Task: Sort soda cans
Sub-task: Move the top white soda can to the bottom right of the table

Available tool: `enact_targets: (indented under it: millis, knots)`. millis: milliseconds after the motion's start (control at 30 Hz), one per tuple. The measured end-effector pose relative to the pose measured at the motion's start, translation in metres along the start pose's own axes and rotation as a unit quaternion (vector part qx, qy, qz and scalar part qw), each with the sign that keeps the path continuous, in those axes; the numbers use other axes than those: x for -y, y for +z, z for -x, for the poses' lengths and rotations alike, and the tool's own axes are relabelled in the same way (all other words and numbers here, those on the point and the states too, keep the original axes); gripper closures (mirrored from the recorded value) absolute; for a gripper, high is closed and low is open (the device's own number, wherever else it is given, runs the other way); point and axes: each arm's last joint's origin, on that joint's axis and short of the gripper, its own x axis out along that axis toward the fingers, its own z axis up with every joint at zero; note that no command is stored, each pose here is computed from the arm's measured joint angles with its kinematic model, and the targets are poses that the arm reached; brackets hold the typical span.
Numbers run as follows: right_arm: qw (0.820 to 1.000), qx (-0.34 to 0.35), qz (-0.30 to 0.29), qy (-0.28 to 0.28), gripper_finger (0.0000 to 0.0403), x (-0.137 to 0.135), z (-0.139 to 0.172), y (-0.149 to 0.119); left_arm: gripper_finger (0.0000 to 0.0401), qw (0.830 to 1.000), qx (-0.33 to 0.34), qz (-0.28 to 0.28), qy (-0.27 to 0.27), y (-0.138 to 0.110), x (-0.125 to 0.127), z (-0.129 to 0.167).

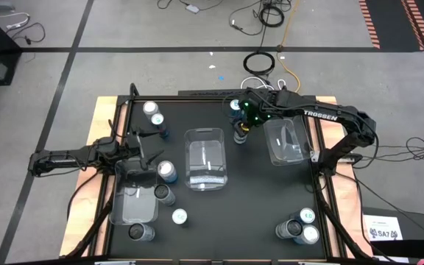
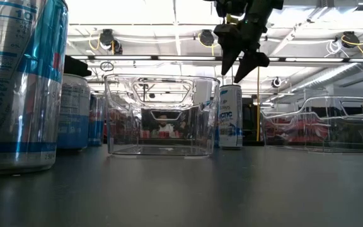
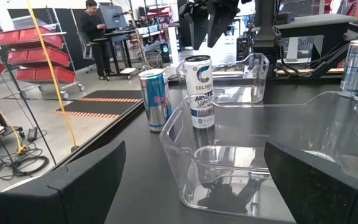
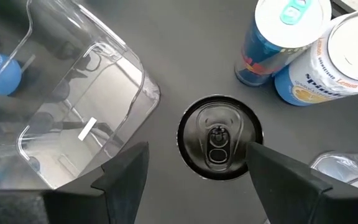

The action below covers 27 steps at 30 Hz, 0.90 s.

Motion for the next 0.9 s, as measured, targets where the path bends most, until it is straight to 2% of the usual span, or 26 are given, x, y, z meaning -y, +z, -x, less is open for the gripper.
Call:
enact_targets:
  millis: [200, 533, 633, 800, 900]
  knots:
    - [1.0, 0.001, -0.002, -0.002, 0.0129, 0.0007, 0.0, 0.0004, 0.001, 1.0, 0.0, 0.0, 0.0, 0.0, 0.0, 0.0]
    - [1.0, 0.0, -0.025, -0.003, 0.0059, 0.0009, 0.0, 0.0001, 0.001, 1.0, 0.0, 0.0, 0.0, 0.0, 0.0, 0.0]
    - [0.999, -0.002, -0.037, -0.006, 0.0054, 0.0012, 0.0, -0.0003, 0.001, 1.0, 0.0, 0.0, 0.0, 0.0, 0.0, 0.0]
    - [0.997, 0.026, -0.041, -0.055, 0.0053, 0.0035, 0.0002, 0.0008, 0.001, 1.0, 0.0, 0.0, 0.0, 0.0, 0.0, 0.0]
    - [0.997, 0.031, -0.042, -0.059, 0.0053, 0.0036, 0.0003, 0.0014, 0.001, 1.0, 0.0, 0.0, 0.0, 0.0, 0.0, 0.0]
